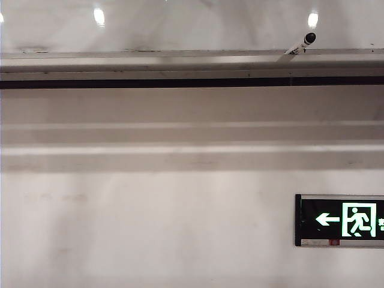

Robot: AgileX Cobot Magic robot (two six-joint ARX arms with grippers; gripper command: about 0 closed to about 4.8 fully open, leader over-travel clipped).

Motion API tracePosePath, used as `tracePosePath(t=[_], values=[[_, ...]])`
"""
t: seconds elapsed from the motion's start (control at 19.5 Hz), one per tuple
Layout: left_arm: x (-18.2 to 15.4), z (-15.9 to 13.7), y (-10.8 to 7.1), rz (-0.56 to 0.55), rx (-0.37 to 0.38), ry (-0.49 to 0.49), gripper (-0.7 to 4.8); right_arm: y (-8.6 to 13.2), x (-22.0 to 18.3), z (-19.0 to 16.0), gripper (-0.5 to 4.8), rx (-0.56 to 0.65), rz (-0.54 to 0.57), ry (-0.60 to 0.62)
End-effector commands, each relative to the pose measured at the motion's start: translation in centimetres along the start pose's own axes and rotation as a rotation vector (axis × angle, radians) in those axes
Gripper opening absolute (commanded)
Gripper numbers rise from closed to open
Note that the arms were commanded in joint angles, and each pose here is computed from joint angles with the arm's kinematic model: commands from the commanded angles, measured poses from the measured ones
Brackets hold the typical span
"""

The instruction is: Wipe the whiteboard clean using the black magnetic whiteboard eraser attached to the whiteboard.

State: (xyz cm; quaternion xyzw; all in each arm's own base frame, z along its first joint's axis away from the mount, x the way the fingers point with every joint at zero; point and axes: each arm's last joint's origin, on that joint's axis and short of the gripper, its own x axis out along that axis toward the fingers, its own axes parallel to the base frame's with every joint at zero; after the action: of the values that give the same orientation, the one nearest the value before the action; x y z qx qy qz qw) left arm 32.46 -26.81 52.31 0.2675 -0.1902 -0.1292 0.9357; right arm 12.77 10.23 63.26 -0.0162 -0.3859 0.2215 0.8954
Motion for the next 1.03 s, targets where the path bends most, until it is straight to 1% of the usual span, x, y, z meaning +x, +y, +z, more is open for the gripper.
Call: tracePosePath(t=[0.05, 0.15, 0.21, 0.26, 0.31, 0.41, 0.51, 0.67, 0.72, 0.77, 0.82, 0.92, 0.97, 1.03], values=[[0.0, -0.9, 3.2, 0.167, -0.011, 0.081, 0.88, -0.1, -0.1, 0.4, 0.0, 0.006, -0.002, -0.017], [-0.4, -0.9, 5.4, 0.21, -0.049, 0.073, 0.88, -0.1, -0.1, 0.4, 0.0, 0.006, -0.002, -0.017], [-0.6, -0.8, 6.0, 0.221, -0.071, 0.066, 0.88, -0.1, -0.1, 0.4, 0.0, 0.006, -0.002, -0.017], [-0.8, -1.1, 7.6, 0.256, -0.102, 0.071, 0.88, -0.1, -0.2, 0.4, 0.0, 0.006, -0.002, -0.017], [-1.1, -1.2, 8.4, 0.27, -0.114, 0.077, 0.88, -0.1, -0.1, 0.4, 0.0, 0.007, -0.002, -0.017], [-1.5, -1.2, 9.6, 0.302, -0.151, 0.08, 0.88, -0.1, -0.1, 0.4, 0.0, 0.007, -0.002, -0.017], [-2.3, -0.7, 10.4, 0.297, -0.167, 0.082, 0.88, -0.1, -0.1, 0.4, 0.0, 0.006, -0.002, -0.017], [-2.7, -0.6, 10.5, 0.276, -0.158, 0.103, 0.9, -0.1, -0.2, 0.4, 0.0, 0.007, -0.002, -0.017], [-2.7, -0.7, 10.4, 0.267, -0.155, 0.11, 1.17, -0.1, -0.2, 0.4, 0.0, 0.007, -0.002, -0.017], [-2.7, -0.8, 10.3, 0.244, -0.152, 0.118, 2.67, -0.1, -0.1, 0.4, 0.0, 0.006, -0.001, -0.014], [-2.7, -0.8, 10.2, 0.223, -0.148, 0.121, 4.79, -0.1, -0.1, 0.3, 0.0, 0.006, -0.001, -0.012], [-2.9, -0.7, 10.1, 0.191, -0.154, 0.116, 4.79, -0.1, -0.1, 0.2, 0.0, 0.006, 0.001, -0.005], [-3.1, -0.6, 10.2, 0.179, -0.173, 0.123, 4.79, -0.1, -0.1, 0.2, 0.0, 0.005, -0.001, 0.001], [-3.9, -0.3, 10.4, 0.12, -0.21, 0.127, 4.79, -0.1, -0.1, 0.1, 0.0, 0.004, -0.002, 0.009]])
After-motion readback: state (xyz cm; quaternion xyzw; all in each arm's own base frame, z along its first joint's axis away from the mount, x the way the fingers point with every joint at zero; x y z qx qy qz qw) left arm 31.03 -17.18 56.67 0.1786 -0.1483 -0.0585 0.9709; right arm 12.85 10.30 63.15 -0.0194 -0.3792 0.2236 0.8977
